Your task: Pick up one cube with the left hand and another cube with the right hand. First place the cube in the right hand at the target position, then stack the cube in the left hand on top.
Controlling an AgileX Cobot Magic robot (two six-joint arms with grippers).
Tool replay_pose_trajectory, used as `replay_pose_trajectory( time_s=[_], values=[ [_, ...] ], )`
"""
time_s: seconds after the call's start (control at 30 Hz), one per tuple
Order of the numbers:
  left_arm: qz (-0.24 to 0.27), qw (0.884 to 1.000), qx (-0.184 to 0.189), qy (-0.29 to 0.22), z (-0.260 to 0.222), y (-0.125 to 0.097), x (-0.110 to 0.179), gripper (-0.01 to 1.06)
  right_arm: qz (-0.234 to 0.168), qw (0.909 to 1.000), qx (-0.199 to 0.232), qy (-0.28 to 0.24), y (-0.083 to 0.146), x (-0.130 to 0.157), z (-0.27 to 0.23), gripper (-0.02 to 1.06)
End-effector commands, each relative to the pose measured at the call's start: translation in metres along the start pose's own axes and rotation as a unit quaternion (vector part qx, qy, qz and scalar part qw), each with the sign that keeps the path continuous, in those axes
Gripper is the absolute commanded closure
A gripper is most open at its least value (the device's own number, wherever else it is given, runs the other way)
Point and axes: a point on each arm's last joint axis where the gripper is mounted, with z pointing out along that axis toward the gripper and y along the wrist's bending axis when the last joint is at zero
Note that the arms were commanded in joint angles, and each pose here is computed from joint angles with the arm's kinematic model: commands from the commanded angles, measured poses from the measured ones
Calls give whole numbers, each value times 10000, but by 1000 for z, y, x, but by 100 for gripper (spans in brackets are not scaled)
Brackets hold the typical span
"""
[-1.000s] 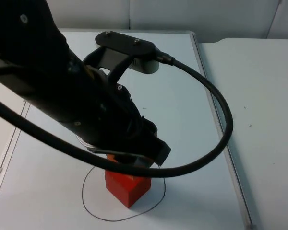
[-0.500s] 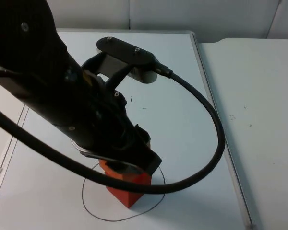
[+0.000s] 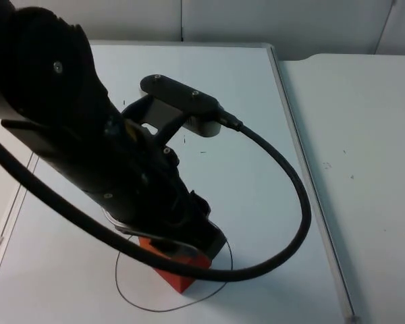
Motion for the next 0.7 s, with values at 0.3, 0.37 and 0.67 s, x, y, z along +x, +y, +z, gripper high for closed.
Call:
replay_pose_trajectory(
  time_s=[0.3, 0.37, 0.67],
  values=[
    [-50, 9996, -62, -257, 0, 0, -6, 83, -23, 10000, 31, 0, 0, 1, 0, 20],
    [-51, 9997, -62, -249, 0, 0, -6, 83, -23, 10000, 31, 0, 0, 1, 0, 20],
    [-70, 9999, -54, -54, 10, 1, -2, 83, -23, 10000, 31, 0, 0, 1, 0, 20]
  ],
)
